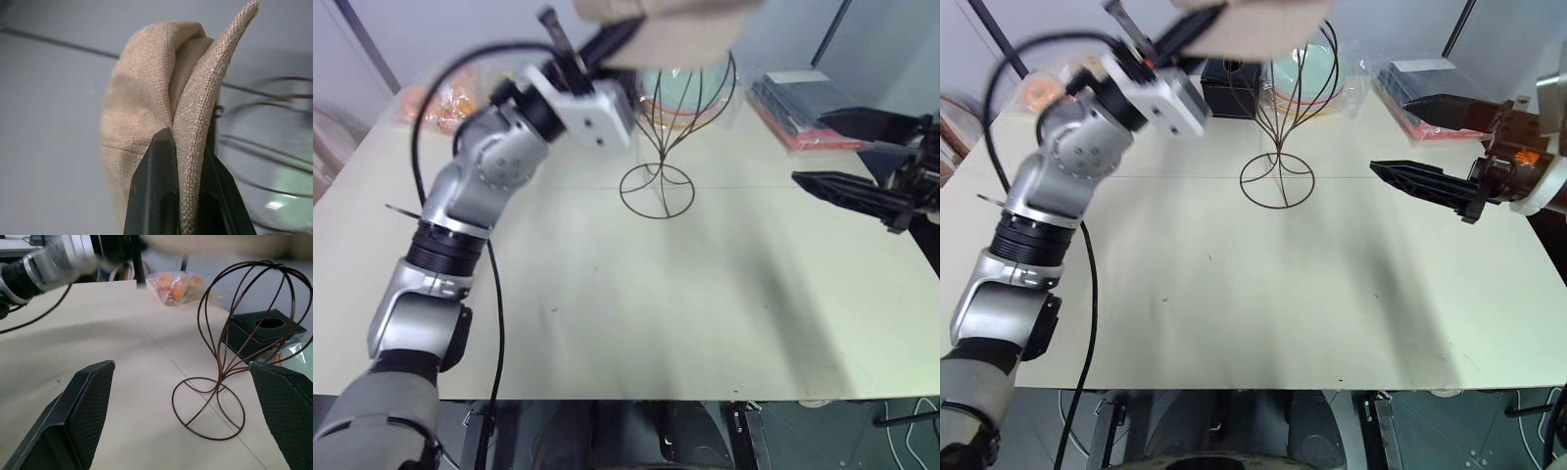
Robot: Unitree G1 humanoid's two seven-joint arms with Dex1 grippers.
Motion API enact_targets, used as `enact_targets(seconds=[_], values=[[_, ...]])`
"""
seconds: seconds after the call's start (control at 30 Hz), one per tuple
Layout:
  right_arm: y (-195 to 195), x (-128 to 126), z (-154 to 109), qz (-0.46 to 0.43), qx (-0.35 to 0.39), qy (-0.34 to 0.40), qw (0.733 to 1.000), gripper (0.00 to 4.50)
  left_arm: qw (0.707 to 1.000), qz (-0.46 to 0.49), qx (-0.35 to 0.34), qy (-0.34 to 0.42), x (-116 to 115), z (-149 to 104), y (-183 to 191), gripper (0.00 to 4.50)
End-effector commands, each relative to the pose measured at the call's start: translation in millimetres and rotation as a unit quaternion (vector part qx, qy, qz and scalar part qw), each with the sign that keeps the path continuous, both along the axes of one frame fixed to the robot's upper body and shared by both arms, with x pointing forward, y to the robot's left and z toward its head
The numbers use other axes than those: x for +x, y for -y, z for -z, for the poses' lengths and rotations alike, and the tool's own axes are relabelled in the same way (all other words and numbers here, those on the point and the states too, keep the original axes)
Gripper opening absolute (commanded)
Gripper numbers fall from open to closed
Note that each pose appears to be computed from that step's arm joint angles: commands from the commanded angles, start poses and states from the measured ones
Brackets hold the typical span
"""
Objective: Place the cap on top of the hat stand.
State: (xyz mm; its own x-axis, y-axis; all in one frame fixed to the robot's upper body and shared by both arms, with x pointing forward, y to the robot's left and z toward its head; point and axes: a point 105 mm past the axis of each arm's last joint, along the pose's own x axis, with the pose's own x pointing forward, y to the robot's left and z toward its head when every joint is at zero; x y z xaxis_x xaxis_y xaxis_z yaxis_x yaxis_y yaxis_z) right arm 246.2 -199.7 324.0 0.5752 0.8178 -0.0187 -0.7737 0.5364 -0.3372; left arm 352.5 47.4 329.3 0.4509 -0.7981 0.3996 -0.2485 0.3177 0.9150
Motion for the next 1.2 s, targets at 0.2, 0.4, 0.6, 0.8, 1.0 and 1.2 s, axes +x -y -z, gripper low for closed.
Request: enact_targets(seconds=[0.2,0.4,0.6,0.8,1.0,1.2], values=[[-1.7,-9.2,-12.5,0.007,0.014,0.033,0.999,4.50,0.993,0.039,0.107,0.042,-0.5,41.5,23.5,0.05],[-0.5,-6.4,-12.0,0.017,0.021,0.037,0.999,4.50,0.991,0.033,0.126,0.025,5.2,57.0,17.8,0.36],[-3.8,3.6,-0.3,0.036,-0.002,0.032,0.999,4.50,0.992,0.038,0.118,0.019,-1.5,56.0,9.9,0.36],[-8.1,7.2,11.0,0.037,-0.015,0.026,0.999,4.50,0.996,0.041,0.079,0.007,-16.8,45.5,-11.8,0.36],[-8.1,12.4,11.7,0.038,-0.014,0.028,0.999,4.50,0.997,0.025,0.070,-0.007,-7.2,43.9,-9.4,0.36],[-11.1,12.4,12.2,0.034,-0.017,0.027,0.999,4.50,0.998,0.030,0.049,-0.028,3.8,42.1,-0.5,0.36]])
